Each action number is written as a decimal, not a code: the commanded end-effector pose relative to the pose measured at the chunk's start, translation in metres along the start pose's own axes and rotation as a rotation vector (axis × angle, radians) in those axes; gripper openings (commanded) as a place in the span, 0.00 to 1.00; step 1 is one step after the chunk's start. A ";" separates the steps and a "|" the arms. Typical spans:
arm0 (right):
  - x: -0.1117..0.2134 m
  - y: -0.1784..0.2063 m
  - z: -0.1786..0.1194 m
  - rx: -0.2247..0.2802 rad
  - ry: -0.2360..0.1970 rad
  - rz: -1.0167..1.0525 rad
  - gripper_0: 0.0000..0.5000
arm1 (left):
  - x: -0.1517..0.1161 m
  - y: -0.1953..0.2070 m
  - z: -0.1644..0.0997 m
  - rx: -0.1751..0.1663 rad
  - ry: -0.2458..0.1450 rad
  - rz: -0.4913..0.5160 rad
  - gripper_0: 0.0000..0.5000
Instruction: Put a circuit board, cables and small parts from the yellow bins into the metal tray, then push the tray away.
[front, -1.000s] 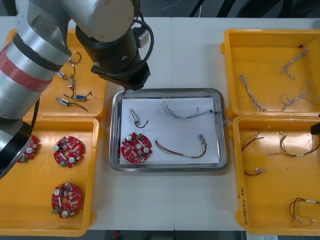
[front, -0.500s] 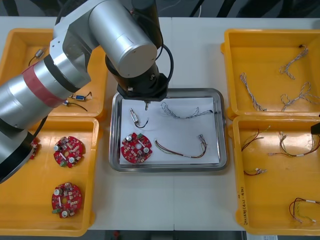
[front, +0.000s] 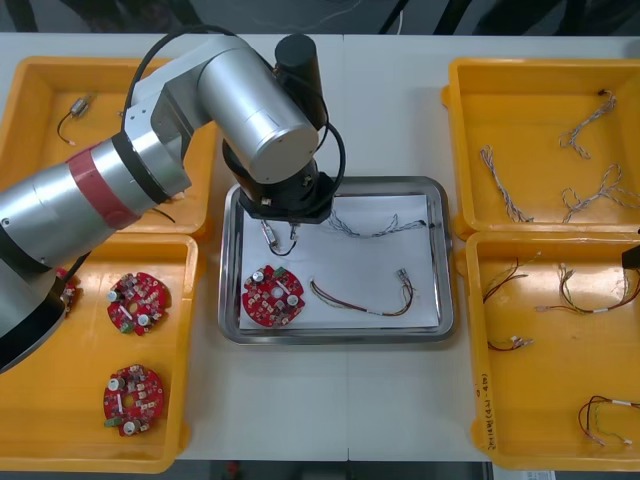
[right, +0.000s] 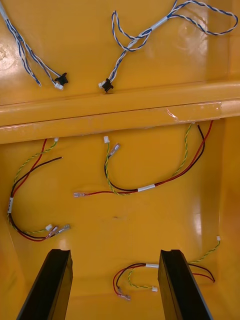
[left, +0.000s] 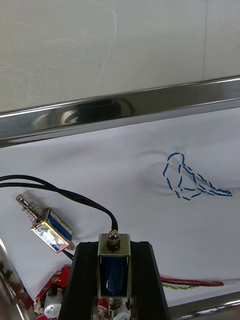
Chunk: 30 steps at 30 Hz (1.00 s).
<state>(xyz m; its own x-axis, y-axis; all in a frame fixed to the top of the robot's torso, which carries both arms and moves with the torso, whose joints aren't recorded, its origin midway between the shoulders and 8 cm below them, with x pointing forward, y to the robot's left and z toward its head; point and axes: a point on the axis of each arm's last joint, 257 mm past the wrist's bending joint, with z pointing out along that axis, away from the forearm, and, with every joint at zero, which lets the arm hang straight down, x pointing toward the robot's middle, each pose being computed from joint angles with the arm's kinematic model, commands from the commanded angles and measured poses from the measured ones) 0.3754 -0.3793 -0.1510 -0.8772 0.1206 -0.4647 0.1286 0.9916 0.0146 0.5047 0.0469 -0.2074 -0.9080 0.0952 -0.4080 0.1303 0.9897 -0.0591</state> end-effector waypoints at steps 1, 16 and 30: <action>0.003 0.006 -0.001 0.003 -0.004 -0.039 1.00 | 0.009 -0.006 0.012 0.001 0.000 0.076 0.00; 0.003 0.005 -0.001 0.007 -0.006 -0.038 1.00 | 0.022 0.010 0.030 -0.034 0.024 0.060 0.00; 0.004 0.006 -0.001 0.001 -0.004 -0.040 1.00 | 0.017 0.012 0.031 -0.036 0.004 0.053 0.78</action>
<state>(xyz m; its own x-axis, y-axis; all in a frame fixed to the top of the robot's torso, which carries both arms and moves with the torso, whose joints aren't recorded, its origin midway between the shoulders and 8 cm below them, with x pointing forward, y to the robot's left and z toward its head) 0.3756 -0.3801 -0.1508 -0.8764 0.1216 -0.4659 0.1309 0.9913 0.0123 0.5018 0.0558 -0.2411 -0.9131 0.1094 -0.3929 0.1300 0.9912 -0.0261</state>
